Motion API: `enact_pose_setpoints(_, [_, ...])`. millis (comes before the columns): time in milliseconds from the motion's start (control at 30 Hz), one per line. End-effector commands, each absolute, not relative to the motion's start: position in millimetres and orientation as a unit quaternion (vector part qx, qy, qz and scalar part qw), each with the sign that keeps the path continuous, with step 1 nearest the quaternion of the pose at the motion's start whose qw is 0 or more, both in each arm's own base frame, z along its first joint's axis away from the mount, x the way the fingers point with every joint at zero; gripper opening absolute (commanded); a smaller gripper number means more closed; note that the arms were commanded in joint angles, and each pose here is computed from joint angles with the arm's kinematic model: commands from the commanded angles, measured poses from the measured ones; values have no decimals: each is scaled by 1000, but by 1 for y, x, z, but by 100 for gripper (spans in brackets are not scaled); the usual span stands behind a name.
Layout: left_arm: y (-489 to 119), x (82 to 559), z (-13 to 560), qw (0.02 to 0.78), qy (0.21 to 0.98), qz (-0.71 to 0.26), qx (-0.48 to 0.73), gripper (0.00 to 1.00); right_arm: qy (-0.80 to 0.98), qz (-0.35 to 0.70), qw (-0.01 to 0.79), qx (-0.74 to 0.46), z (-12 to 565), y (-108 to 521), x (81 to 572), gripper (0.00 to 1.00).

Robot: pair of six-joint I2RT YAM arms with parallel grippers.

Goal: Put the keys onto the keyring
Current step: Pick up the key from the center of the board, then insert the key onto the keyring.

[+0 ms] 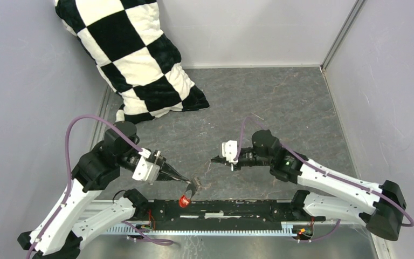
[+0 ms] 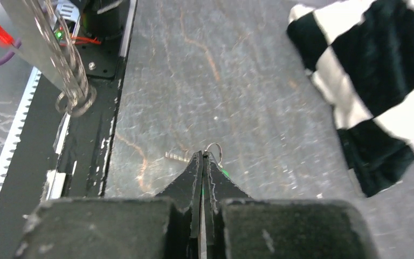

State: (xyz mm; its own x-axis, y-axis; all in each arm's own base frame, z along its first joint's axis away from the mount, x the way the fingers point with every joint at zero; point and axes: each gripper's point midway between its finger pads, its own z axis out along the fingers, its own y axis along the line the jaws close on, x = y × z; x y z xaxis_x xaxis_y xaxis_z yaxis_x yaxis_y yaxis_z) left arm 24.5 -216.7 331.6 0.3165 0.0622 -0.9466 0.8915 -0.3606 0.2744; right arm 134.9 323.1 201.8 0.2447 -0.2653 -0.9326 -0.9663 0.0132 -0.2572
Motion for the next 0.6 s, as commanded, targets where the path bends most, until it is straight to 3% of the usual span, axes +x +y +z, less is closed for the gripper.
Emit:
enact_pose_setpoints(0, [-223, 27, 339, 443, 339, -480, 676, 2, 469, 310, 494, -664, 238, 316, 130, 1])
enact_pose_setpoints(367, [-229, 30, 338, 443, 314, -486, 685, 2, 288, 276, 488, -776, 299, 307, 88, 1])
enact_pose_setpoints(567, [-227, 26, 335, 447, 292, -484, 693, 2, 230, 314, 494, -778, 332, 314, 64, 1])
